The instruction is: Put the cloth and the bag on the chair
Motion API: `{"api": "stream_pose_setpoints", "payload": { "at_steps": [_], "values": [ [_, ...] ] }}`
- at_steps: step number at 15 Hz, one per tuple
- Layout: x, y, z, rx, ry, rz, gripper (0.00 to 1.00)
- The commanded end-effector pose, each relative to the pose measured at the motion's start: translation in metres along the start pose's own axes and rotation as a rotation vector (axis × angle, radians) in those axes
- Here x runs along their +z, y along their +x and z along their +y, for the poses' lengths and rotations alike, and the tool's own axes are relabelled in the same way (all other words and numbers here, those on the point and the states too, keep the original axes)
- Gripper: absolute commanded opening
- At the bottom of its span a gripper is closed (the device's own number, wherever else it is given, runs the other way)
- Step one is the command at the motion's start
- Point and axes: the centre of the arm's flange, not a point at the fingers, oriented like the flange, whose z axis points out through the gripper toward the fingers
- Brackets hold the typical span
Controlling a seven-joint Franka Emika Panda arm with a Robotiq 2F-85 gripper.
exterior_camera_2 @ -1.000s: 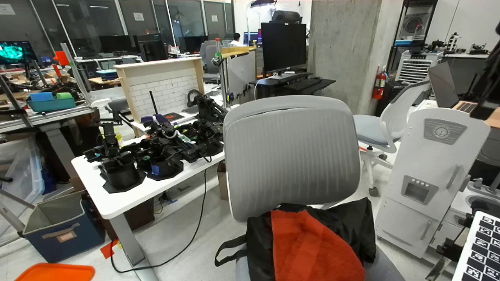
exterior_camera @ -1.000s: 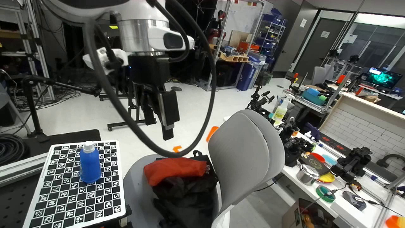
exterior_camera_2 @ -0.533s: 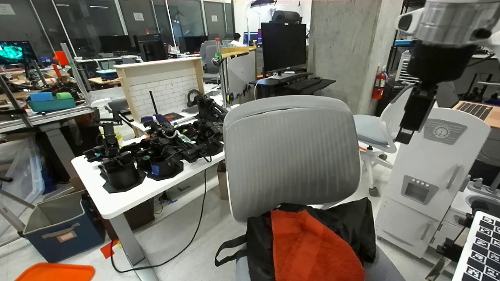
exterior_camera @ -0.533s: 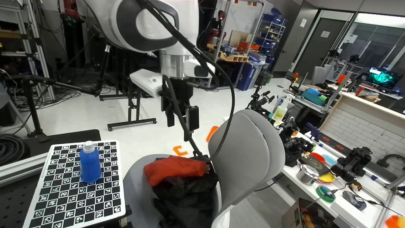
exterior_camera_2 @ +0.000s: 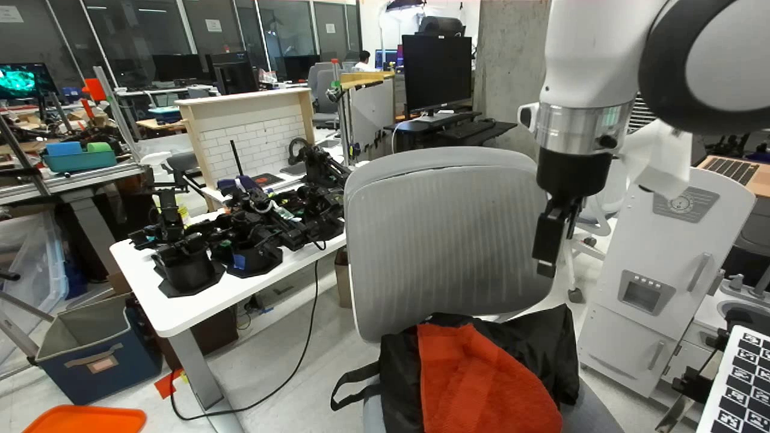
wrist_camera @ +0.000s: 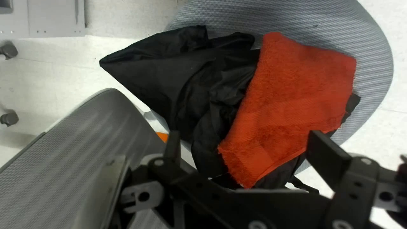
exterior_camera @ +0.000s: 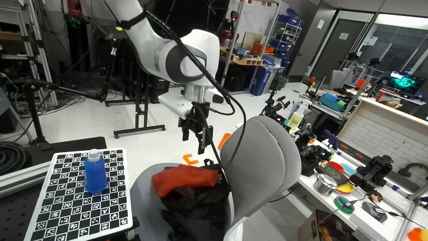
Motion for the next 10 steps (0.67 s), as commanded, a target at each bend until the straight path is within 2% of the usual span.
{"api": "stream_pose_setpoints", "payload": {
  "at_steps": [1,10],
  "values": [
    [0.033,0.034,-0.014,0.015,-0.019,-0.052,1.00],
    [0.116,0.050,-0.052,0.018,-0.056,-0.133,1.00]
  ]
}}
